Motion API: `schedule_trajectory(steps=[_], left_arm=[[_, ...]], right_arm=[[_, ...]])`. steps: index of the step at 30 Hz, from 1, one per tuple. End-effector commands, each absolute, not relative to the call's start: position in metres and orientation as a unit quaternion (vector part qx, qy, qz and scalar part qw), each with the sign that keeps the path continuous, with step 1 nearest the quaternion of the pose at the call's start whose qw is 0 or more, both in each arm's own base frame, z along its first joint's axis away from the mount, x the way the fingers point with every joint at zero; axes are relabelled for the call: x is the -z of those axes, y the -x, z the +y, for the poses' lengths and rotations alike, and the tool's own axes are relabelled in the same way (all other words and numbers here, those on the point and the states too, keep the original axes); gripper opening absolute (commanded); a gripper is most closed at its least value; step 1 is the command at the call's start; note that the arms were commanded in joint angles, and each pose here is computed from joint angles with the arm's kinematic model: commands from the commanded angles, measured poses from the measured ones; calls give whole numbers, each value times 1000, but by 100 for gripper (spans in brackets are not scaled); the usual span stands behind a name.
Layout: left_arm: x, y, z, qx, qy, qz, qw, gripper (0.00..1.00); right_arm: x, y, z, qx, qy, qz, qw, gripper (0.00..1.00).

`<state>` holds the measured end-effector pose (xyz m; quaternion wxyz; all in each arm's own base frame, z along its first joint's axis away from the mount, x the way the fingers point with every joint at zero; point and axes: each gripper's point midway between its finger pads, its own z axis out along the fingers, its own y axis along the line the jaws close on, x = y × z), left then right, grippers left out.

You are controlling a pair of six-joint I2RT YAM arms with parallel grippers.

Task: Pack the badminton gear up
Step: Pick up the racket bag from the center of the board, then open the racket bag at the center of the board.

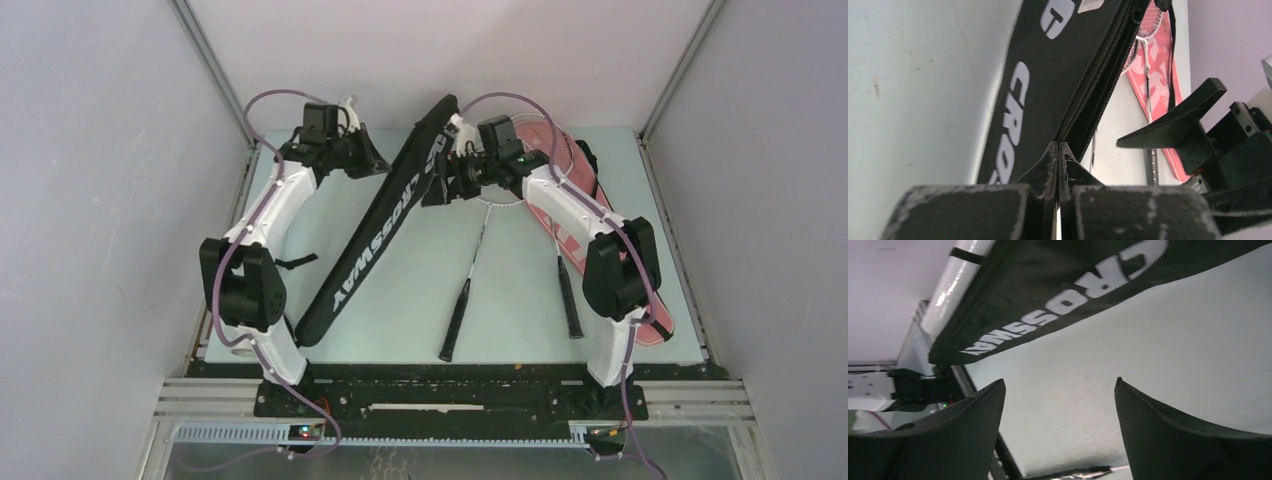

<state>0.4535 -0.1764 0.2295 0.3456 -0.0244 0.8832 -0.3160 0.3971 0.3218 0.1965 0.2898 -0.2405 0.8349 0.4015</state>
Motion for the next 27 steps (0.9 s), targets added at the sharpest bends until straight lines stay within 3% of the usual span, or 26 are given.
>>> schedule_trajectory(steps=[1, 11, 22, 27], left_arm=[[-274, -441, -202, 350, 25, 848, 397, 0], [-255, -412, -231, 361, 43, 848, 387, 0], [-261, -399, -245, 377, 28, 842, 384, 0], [-262, -395, -246, 375, 11, 840, 392, 0]], right_arm=[[-255, -390, 348, -456, 222, 801, 318, 89], [-243, -416, 326, -396, 114, 850, 326, 87], [-189, -427, 308, -349, 88, 882, 304, 64], [-179, -440, 290, -303, 83, 895, 316, 46]])
